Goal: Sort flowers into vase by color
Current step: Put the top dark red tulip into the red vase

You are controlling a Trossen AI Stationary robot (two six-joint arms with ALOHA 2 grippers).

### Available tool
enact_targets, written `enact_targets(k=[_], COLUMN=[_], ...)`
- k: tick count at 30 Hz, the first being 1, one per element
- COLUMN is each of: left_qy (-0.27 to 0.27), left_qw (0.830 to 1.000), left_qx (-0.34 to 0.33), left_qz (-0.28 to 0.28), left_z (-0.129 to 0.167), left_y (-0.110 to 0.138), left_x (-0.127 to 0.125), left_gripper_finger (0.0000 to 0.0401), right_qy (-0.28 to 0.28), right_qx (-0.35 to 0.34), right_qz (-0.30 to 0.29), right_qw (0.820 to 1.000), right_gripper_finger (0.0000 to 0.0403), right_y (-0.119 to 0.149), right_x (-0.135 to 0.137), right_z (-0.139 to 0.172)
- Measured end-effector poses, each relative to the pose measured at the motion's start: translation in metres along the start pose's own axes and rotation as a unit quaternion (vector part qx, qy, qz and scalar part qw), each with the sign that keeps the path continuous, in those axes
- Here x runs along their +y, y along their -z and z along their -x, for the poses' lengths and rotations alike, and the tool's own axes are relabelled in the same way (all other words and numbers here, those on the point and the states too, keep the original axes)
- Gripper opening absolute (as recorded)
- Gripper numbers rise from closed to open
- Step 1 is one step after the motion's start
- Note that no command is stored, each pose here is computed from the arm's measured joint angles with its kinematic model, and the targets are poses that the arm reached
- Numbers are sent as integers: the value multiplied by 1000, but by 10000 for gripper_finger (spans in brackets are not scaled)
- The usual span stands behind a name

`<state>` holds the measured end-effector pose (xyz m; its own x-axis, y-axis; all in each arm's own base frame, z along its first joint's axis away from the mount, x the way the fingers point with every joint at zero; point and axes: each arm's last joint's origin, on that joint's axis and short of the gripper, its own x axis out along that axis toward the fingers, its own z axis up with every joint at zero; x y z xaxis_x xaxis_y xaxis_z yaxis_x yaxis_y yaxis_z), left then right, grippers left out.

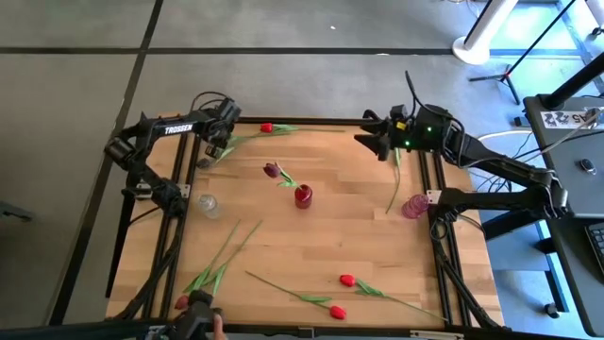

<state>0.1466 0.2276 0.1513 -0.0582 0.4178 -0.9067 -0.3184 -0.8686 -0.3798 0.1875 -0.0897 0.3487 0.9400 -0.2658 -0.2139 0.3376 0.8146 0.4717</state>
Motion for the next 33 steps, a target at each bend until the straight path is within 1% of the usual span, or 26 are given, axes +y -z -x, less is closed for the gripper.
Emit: enact_targets(k=[4,8,13,15,17,19,21,22,24,26,28,29,30,31,33], left_qy=[-24,-29,-35,-42,-46,-48,-35,-23,13,80,157,196,243,295,392], left_qw=[999,995,993,991,990,989,991,992,994,994,986,980,970,955,916], left_qx=[11,15,15,17,13,16,17,17,6,7,15,17,17,17,14], left_qz=[40,93,110,122,135,139,131,124,106,79,48,29,6,-21,-81], left_z=[-18,-24,-25,-26,-26,-27,-26,-24,-19,-3,18,32,48,66,105], left_y=[2,4,0,-1,-2,-5,-5,-6,-7,-10,-14,-16,-16,-16,-14], left_x=[0,0,0,1,1,1,-1,-3,-7,-18,-30,-34,-39,-42,-44], left_gripper_finger=[152,153,148,132,105,69,29,16,10,9,6,5,4,3,3], right_qy=[2,-1,-19,-32,-40,-43,-47,-49,-56,-64,-68,-66,-64,-61,-48], right_qx=[17,36,62,74,79,77,72,69,61,46,27,18,9,0,-21], right_qz=[-1,-13,-22,-24,-25,-20,-12,-6,12,38,63,75,84,93,111], right_qw=[1000,999,998,996,996,996,996,996,997,996,995,995,994,994,992], right_gripper_finger=[308,308,308,308,308,308,308,308,308,308,308,308,308,308,308], right_y=[1,4,9,10,11,10,9,8,3,-6,-16,-21,-26,-30,-39], right_x=[-9,-12,-14,-15,-15,-14,-14,-13,-10,-5,1,3,5,7,11], right_z=[-8,-17,-25,-28,-29,-29,-28,-28,-27,-24,-22,-21,-20,-19,-15])
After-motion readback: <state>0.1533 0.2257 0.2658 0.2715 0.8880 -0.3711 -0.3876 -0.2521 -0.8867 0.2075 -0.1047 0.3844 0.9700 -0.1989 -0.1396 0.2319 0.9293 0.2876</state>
